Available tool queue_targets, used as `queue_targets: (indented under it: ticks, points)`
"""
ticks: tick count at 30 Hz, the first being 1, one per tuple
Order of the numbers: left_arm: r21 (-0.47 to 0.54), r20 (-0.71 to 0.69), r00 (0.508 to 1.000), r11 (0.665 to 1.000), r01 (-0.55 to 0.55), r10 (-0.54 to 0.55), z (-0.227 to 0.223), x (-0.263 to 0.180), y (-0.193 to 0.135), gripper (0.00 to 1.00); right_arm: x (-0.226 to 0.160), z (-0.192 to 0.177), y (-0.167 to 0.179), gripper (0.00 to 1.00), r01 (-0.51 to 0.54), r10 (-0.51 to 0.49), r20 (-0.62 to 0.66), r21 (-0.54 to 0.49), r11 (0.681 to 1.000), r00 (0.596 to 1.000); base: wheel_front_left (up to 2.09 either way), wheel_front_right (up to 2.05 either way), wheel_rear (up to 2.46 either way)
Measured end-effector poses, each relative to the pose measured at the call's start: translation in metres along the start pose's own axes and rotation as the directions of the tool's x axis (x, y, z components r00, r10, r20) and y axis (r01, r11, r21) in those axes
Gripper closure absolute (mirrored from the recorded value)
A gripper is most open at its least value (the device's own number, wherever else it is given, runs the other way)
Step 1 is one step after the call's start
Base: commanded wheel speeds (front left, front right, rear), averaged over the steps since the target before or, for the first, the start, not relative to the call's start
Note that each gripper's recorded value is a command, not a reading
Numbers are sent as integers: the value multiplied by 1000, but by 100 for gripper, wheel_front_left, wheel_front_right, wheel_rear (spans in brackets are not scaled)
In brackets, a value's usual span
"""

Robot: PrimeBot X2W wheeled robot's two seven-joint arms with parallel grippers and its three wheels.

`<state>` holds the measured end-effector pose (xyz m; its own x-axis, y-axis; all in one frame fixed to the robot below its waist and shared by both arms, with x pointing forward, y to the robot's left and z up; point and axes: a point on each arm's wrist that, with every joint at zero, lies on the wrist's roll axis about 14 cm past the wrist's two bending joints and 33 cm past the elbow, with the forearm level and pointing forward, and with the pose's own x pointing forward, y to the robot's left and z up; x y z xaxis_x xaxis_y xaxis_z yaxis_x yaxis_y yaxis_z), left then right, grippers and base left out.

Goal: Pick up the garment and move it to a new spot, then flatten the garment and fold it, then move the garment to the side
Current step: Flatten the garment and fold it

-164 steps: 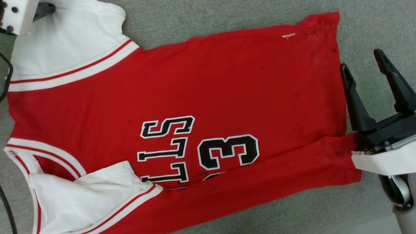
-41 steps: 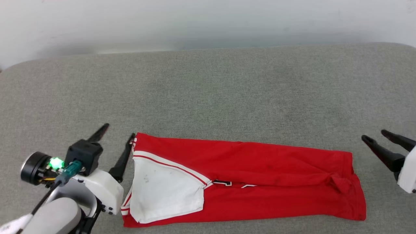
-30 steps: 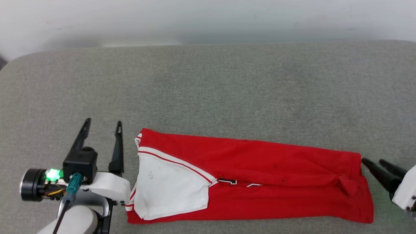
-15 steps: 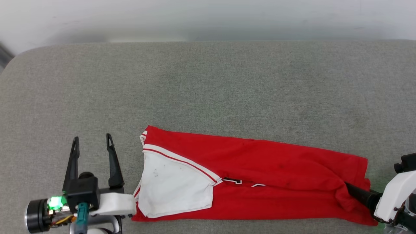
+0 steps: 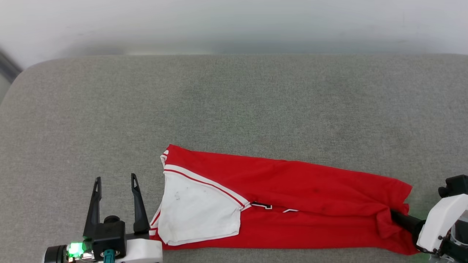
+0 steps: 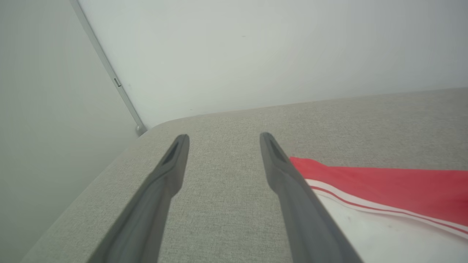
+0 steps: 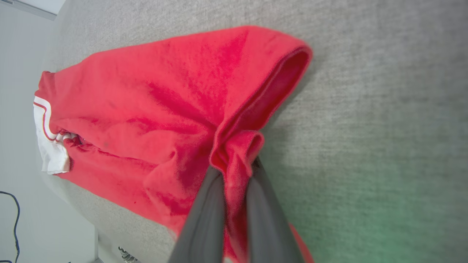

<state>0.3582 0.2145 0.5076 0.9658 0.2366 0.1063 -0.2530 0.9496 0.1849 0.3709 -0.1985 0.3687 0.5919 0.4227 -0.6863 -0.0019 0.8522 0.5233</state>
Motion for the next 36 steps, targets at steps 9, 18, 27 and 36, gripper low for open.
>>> queue_targets:
  ticks: [9,18,27,36]
  points:
    - [-18,19,1000,1000,10,-10,9,-17,3,0,-49,35,-53,100,171,-167,43,-89,981,985,0,0,0]
    - [-37,13,999,998,45,-44,9,-28,-7,0,-57,40,-26,100,92,-94,-11,-145,985,995,0,0,0]
    - [-37,2,998,997,60,-60,5,-26,-8,0,-43,43,80,100,-195,176,-87,-347,917,981,0,0,0]
    - [-42,1,997,997,72,-72,3,-12,-15,0,-1,21,173,100,-371,256,-274,-576,728,927,0,0,0]
